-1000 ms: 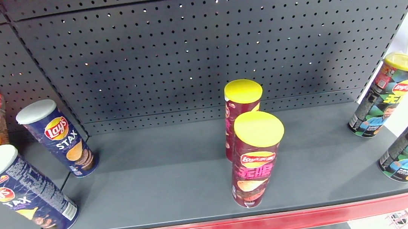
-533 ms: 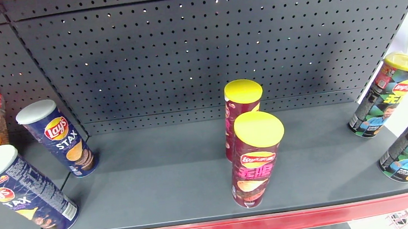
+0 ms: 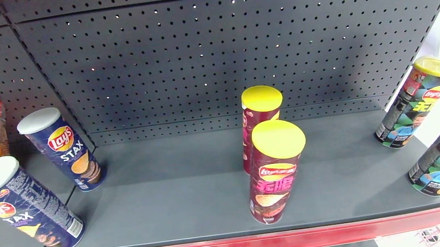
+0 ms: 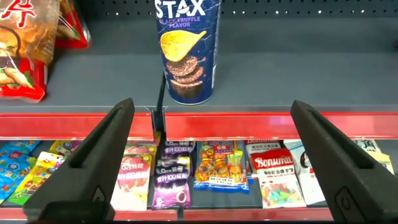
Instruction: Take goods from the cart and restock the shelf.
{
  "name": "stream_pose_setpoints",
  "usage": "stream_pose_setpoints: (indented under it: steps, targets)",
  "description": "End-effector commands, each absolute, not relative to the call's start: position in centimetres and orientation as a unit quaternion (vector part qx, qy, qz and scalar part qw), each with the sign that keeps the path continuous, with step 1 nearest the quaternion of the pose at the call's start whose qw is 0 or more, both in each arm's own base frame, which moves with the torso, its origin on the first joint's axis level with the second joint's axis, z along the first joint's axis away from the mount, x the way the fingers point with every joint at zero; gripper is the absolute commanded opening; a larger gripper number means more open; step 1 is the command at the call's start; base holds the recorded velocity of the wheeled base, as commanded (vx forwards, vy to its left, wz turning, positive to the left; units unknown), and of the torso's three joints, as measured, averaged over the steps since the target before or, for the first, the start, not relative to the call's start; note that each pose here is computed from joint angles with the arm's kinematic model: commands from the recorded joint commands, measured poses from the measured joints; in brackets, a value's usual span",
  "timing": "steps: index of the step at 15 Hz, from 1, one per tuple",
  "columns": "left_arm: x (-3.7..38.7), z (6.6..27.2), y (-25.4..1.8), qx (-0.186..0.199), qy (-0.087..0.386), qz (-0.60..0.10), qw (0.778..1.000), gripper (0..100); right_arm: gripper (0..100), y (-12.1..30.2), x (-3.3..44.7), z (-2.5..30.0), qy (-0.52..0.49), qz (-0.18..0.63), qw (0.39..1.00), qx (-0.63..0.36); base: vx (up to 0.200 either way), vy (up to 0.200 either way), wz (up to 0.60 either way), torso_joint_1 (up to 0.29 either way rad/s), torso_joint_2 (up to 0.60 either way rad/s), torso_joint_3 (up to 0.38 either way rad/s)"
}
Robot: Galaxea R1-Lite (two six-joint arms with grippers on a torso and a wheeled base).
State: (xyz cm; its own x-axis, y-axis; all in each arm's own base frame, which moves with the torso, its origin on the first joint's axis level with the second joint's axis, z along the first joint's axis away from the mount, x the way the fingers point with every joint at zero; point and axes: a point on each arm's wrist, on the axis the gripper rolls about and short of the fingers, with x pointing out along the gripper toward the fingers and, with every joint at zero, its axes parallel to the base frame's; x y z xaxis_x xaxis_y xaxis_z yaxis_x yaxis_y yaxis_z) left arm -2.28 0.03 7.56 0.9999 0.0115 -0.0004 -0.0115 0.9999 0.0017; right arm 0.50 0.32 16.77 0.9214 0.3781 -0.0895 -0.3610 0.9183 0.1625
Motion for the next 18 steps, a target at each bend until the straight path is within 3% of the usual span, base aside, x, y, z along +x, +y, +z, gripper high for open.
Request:
stream_pose_setpoints:
  steps: [1, 5, 18]
  targets:
    - [-2.3, 7.6, 0.0, 0.001, 0.001, 0.006, 1.000, 100, 100, 5.1, 9.4, 21.5, 0.198, 0.256, 0.945, 0.053, 0.000, 0.000, 0.00, 0.000, 0.00, 0.000]
    - [-2.3, 7.6, 0.0, 0.001, 0.002, 0.006, 1.000, 100, 100, 9.5, 14.0, 19.3, 0.269, 0.276, 0.922, 0.036, 0.000, 0.000, 0.00, 0.000, 0.00, 0.000]
    - [-2.3, 7.6, 0.0, 0.001, 0.001, 0.006, 1.000, 100, 100, 12.3, 18.4, 15.3, 0.302, 0.255, 0.914, -0.095, 0.000, 0.000, 0.00, 0.000, 0.00, 0.000]
